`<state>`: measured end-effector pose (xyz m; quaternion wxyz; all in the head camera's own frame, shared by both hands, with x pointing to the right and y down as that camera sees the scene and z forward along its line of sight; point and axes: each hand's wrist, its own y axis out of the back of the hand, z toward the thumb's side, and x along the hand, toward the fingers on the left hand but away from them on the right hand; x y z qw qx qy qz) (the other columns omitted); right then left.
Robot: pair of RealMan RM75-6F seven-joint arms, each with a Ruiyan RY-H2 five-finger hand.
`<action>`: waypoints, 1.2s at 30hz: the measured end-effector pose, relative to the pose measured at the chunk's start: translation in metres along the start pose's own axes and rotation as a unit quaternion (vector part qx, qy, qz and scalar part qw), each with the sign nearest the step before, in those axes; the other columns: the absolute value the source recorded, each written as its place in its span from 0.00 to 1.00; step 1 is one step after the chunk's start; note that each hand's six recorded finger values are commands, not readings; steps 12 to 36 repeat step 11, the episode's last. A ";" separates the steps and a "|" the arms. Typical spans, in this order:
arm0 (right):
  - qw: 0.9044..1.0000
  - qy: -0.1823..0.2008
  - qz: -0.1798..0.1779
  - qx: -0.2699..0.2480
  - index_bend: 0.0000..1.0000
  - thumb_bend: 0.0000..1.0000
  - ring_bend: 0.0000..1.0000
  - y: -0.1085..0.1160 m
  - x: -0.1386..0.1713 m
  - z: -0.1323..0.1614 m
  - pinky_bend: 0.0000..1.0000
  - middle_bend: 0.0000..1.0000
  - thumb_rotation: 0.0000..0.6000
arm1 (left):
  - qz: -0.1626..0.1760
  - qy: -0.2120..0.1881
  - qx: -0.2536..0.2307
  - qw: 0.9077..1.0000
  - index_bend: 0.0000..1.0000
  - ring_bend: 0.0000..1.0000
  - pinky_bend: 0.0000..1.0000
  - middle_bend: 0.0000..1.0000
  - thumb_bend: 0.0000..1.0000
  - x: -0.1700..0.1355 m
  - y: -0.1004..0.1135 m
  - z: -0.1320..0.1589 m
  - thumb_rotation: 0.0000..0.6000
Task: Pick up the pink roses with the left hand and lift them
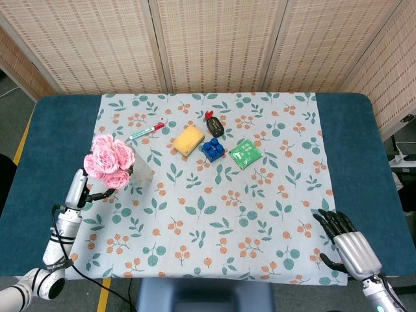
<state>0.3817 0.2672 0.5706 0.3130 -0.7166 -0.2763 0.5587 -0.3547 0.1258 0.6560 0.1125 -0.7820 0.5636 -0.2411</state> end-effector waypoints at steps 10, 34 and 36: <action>1.000 -0.006 -0.010 0.003 0.00 0.21 0.00 0.005 0.003 -0.002 0.00 0.00 1.00 | -0.030 0.047 0.223 0.973 0.00 0.00 0.10 0.00 0.32 -0.077 0.027 -0.022 1.00; 1.000 -0.007 -0.010 0.003 0.00 0.21 0.00 0.005 0.003 -0.003 0.00 0.00 1.00 | -0.031 0.051 0.242 0.968 0.00 0.00 0.09 0.00 0.32 -0.085 0.029 -0.023 1.00; 1.000 -0.007 -0.010 0.003 0.00 0.21 0.00 0.005 0.003 -0.003 0.00 0.00 1.00 | -0.031 0.051 0.242 0.968 0.00 0.00 0.09 0.00 0.32 -0.085 0.029 -0.023 1.00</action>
